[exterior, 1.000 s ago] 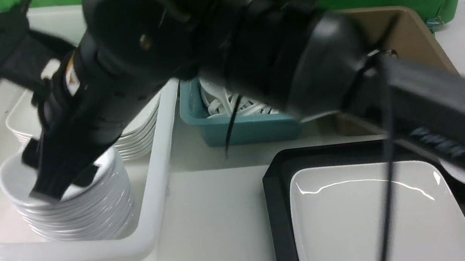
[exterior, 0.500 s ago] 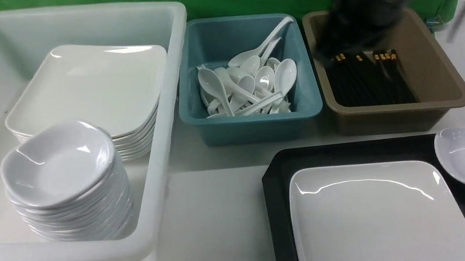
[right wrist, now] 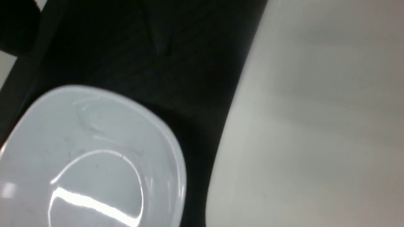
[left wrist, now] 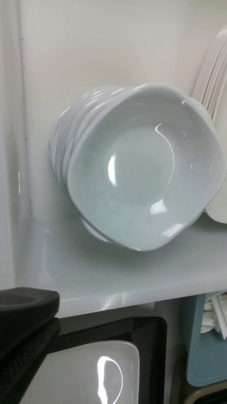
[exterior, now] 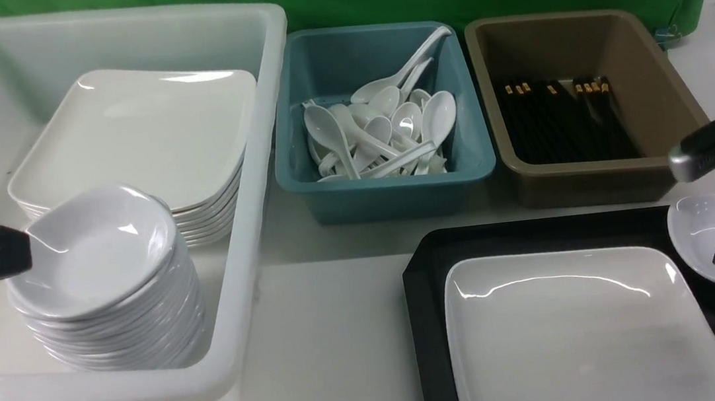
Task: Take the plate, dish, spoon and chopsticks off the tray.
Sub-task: Use the right arm to grab a small plate from the dinner plate
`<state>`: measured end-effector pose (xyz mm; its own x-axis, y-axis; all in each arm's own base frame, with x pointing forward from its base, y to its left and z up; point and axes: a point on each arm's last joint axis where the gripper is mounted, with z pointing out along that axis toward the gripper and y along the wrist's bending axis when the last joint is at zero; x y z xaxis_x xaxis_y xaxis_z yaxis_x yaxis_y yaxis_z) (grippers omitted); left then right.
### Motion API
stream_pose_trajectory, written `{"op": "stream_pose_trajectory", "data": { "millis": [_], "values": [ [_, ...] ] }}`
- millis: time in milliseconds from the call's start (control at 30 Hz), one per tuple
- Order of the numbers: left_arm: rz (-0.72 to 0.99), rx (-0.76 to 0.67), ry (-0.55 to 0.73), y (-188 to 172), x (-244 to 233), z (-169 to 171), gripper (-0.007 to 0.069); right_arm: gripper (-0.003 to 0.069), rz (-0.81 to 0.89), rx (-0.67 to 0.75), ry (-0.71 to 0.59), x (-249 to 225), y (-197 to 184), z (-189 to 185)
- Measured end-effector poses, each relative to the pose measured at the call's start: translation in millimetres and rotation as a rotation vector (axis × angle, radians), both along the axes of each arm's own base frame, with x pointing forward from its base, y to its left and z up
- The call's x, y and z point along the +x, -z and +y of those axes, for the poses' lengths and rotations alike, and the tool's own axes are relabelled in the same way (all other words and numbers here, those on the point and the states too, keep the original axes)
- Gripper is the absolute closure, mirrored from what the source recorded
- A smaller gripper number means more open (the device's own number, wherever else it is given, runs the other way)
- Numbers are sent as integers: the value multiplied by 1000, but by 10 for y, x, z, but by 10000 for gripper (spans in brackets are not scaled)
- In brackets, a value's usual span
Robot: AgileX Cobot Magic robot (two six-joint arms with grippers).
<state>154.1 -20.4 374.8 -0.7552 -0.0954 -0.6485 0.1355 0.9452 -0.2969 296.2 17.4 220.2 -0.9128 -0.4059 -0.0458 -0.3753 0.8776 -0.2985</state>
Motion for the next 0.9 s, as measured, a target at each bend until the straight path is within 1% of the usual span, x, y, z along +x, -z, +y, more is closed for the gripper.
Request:
{"op": "stream_pose_trajectory", "data": {
  "millis": [133,400,467,567,633,700,833,867,900],
  "values": [
    [-9,1,0,-5,6,-3,614,137,4,-9,-32,100,192,8],
    [-10,1,-1,-6,7,-3,614,136,28,-11,-59,204,428,27],
    [-10,1,-1,-6,7,-3,614,148,15,-5,-70,237,473,37],
    [-10,1,-1,-6,7,-3,614,186,16,-3,-77,261,529,43],
    [-10,1,0,-6,7,-3,614,252,36,-9,-90,274,596,43],
    [-10,1,0,-6,7,-3,614,300,51,-13,-102,278,634,42],
    [-10,1,0,-6,7,-3,614,447,42,-12,-119,294,645,64],
    [-10,1,0,-6,7,-3,614,459,42,-13,-122,295,637,68],
    [-11,3,1,-6,7,-3,614,485,45,-23,-133,294,617,78]
  ]
}}
